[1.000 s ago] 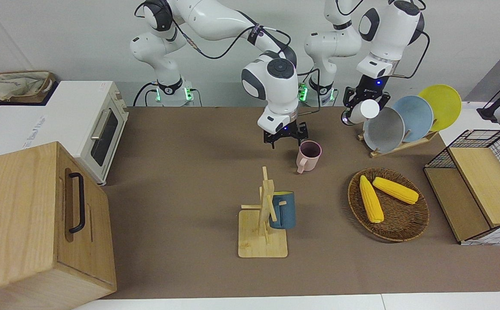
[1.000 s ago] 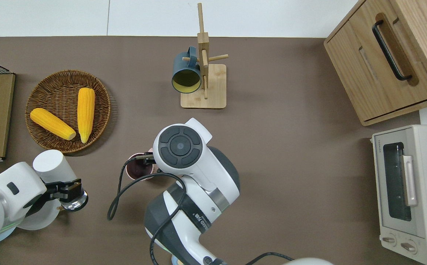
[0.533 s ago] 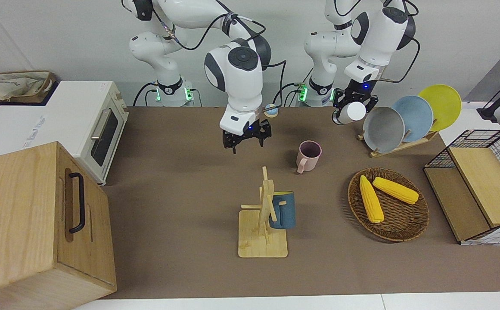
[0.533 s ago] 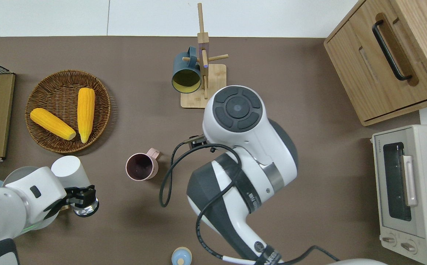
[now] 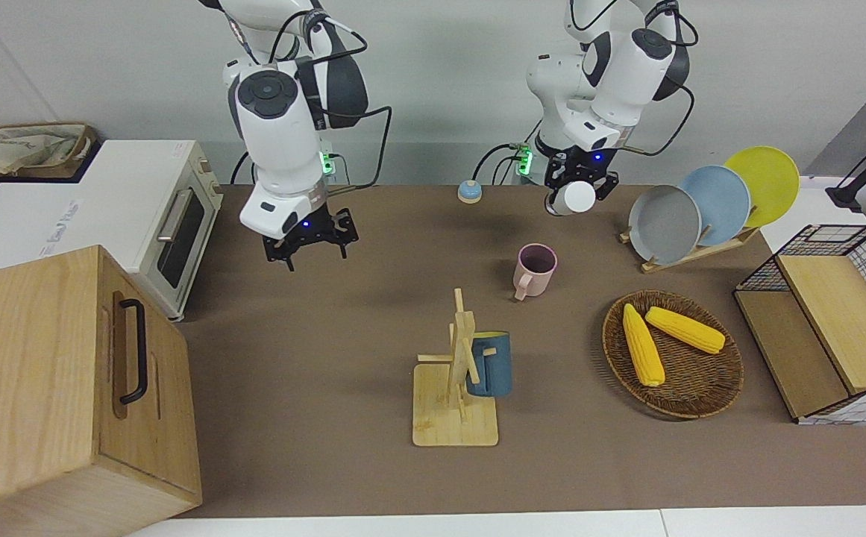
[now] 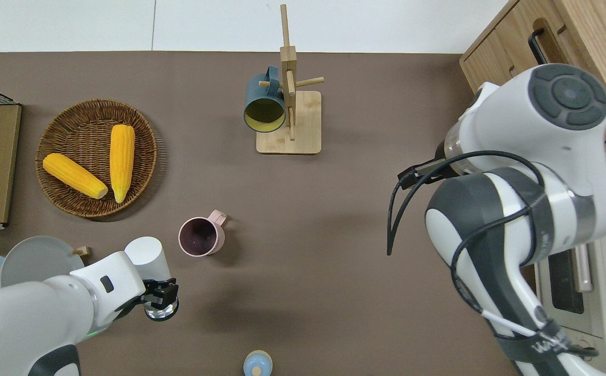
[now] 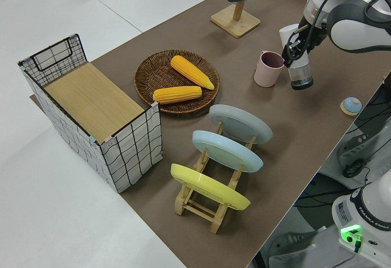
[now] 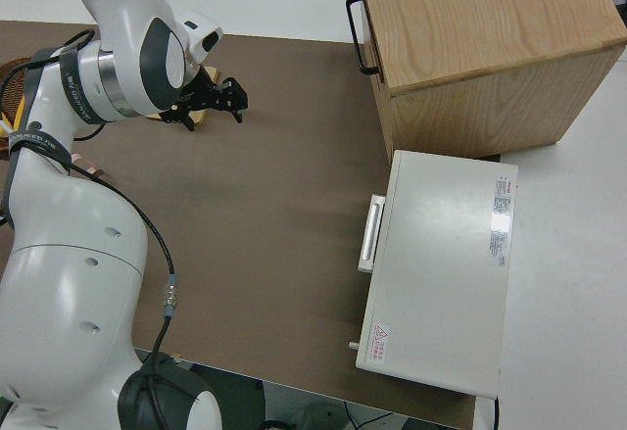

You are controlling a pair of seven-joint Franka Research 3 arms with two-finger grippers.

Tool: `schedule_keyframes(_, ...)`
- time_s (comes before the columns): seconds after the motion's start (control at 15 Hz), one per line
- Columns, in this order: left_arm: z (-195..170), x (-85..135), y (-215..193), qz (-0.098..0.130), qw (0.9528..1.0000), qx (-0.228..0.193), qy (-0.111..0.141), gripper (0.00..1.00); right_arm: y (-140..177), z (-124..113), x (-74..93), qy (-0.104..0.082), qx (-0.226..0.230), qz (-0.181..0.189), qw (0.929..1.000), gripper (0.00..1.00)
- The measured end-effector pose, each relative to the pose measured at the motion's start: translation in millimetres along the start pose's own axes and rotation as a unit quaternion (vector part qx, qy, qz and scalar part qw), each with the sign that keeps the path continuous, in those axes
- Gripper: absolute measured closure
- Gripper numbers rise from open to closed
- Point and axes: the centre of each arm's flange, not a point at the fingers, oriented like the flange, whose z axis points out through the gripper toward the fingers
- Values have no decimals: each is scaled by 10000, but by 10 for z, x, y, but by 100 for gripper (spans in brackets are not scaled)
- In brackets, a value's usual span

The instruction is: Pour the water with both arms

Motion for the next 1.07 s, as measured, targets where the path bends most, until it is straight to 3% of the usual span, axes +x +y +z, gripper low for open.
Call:
schedule_keyframes(0.33, 218, 7, 162, 78, 9997, -46, -223, 37, 605, -349, -328, -170, 33, 480, 9987, 1)
schedule_keyframes(0.53, 342, 32, 152, 63, 9994, -58, -341, 37, 893, -508, -494, -168, 77, 728, 9972, 1)
schedule_keyframes(0.8, 463, 102, 154, -39, 9988, -71, -475, 37, 1311, -574, -680, -239, 129, 1044, 9942, 1)
schedule_keyframes(1.07, 505, 206, 199, -51, 9979, -87, -637, 37, 1518, -608, -770, -242, 164, 986, 9947, 1)
